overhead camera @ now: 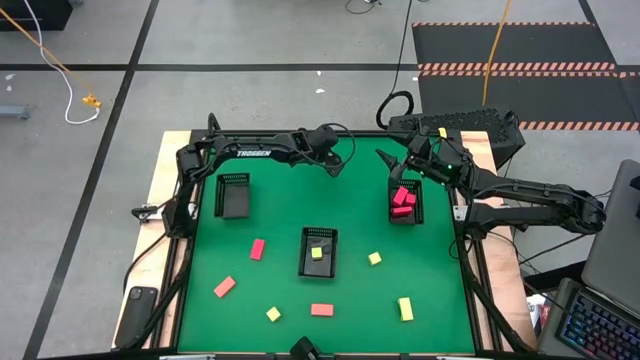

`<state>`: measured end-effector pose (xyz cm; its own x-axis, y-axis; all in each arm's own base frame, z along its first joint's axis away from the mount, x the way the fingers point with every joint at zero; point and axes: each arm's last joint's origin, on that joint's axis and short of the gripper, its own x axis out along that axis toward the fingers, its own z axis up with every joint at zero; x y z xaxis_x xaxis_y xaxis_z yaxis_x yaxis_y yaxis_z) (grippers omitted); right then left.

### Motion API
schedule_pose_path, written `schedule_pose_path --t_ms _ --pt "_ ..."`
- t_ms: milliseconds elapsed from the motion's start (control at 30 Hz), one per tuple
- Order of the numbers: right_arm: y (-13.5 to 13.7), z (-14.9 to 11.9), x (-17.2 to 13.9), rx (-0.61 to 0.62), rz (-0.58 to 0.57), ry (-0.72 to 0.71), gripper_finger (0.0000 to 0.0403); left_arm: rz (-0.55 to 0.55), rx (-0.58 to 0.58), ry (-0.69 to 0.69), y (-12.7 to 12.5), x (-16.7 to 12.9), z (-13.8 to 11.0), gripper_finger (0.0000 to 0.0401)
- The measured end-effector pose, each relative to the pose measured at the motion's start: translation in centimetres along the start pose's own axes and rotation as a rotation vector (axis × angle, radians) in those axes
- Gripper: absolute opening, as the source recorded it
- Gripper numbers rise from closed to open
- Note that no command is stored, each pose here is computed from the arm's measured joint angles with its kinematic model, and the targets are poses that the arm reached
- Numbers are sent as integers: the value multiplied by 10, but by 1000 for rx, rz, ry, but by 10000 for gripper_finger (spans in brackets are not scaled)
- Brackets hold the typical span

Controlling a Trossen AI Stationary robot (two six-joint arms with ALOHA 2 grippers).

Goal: Sort & place blocks by color
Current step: Put the pink block into the top left black basket

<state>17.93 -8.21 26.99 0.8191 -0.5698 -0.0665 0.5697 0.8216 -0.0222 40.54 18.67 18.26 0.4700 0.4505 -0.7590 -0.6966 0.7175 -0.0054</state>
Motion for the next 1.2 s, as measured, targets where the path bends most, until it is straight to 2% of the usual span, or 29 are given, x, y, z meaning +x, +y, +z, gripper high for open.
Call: schedule_pose_path --t_ms 333,967,1200 --pt "0 1 0 7 3 -15 274 -3 -9 9 0 1 -1 273" --pt "0 1 0 0 3 -15 274 -80 14 -7 -7 4 -1 273" --pt "0 1 0 4 2 -14 274 -70 13 -7 -6 5 -1 273"
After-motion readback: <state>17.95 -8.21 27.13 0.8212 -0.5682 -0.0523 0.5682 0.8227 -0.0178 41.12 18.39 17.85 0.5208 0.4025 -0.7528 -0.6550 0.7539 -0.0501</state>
